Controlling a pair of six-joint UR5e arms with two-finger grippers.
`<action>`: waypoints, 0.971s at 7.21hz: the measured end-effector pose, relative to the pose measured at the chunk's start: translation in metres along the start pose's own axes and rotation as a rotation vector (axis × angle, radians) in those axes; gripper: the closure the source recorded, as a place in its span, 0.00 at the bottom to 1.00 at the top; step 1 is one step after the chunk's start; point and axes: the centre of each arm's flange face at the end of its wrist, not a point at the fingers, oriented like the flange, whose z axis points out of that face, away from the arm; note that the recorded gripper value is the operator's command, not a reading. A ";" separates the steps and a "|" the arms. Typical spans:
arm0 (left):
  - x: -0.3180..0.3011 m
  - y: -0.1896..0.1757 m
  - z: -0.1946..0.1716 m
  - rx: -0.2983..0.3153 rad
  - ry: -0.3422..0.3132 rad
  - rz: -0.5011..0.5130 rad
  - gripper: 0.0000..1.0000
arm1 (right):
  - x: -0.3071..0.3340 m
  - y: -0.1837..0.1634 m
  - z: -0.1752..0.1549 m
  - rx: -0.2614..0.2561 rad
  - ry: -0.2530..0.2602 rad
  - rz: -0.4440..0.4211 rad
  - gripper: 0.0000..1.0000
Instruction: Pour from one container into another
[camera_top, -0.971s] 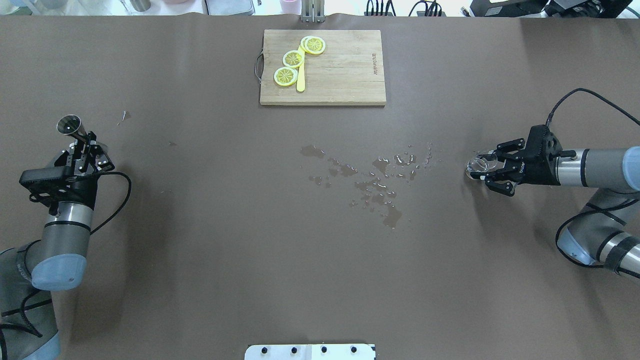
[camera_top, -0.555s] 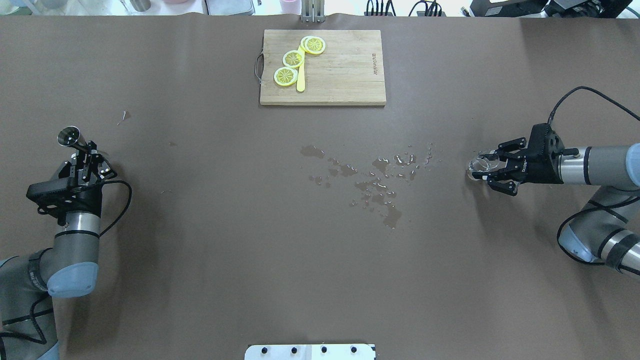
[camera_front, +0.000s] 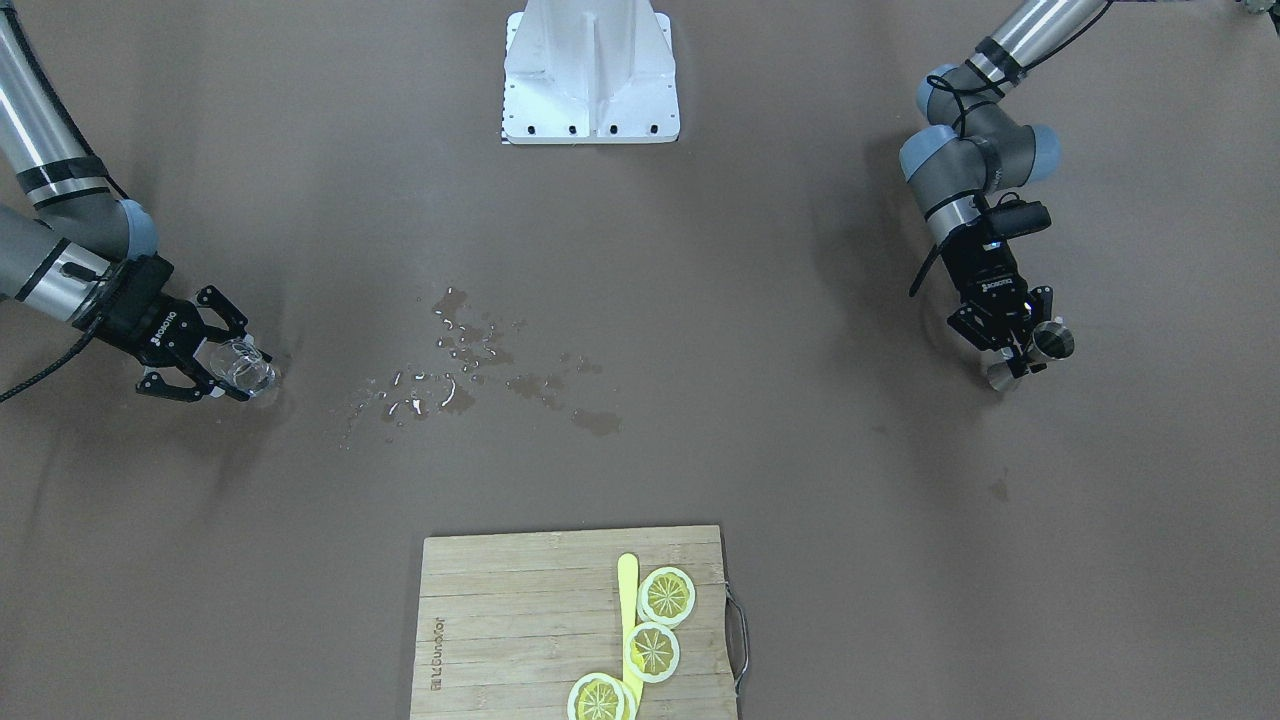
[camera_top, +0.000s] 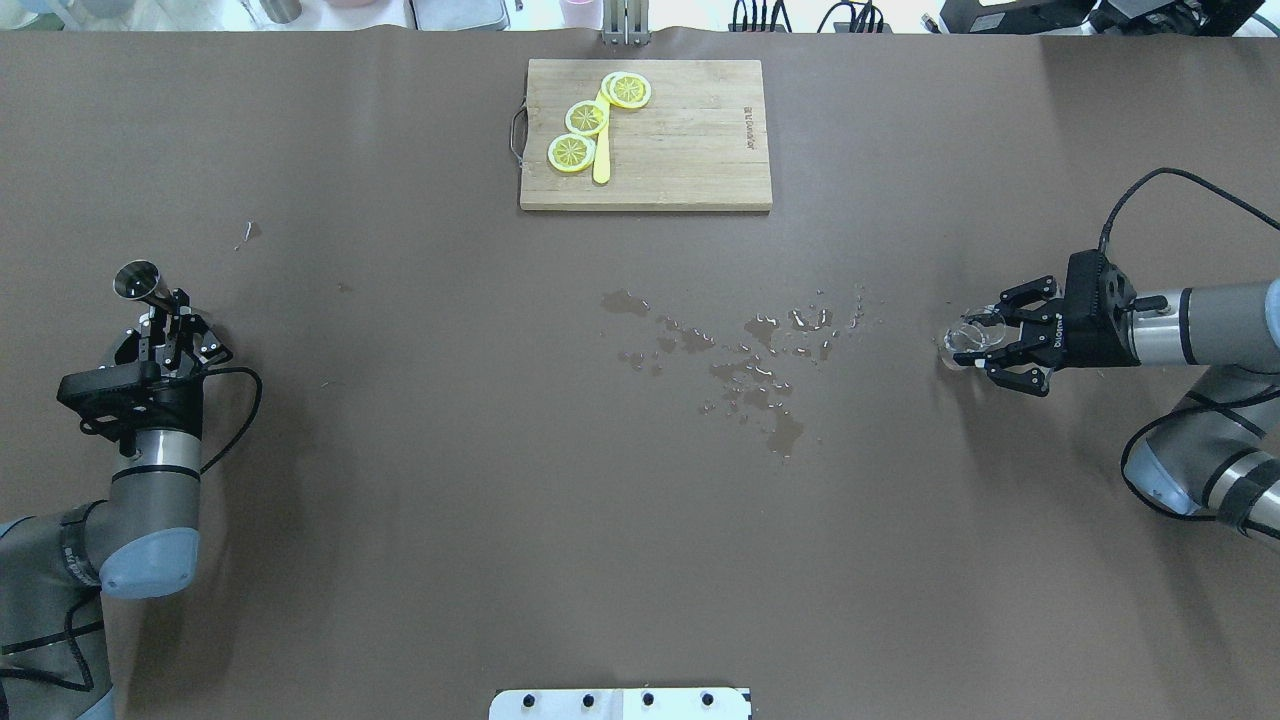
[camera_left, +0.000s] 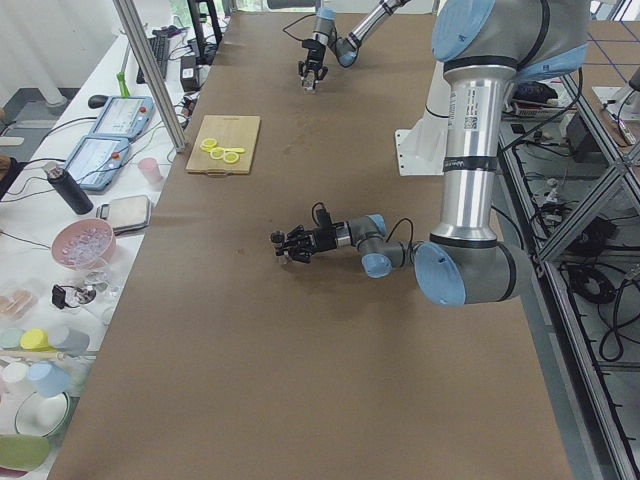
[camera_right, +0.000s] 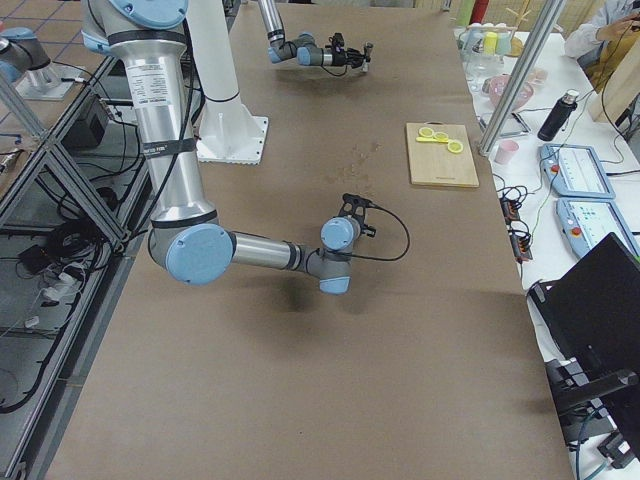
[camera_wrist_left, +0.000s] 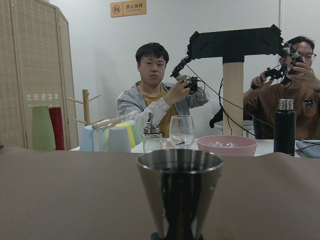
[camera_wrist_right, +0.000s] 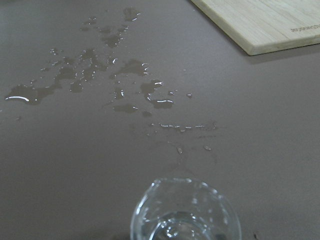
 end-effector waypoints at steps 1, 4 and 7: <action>0.000 0.001 -0.001 0.002 0.001 0.002 0.47 | 0.002 0.000 0.000 -0.001 -0.003 -0.020 0.78; 0.000 0.001 -0.002 0.016 0.002 0.010 0.01 | 0.005 -0.008 0.006 0.008 -0.002 -0.034 0.00; 0.001 0.004 -0.009 0.043 0.012 0.016 0.01 | 0.006 -0.013 0.010 0.016 0.000 -0.027 0.00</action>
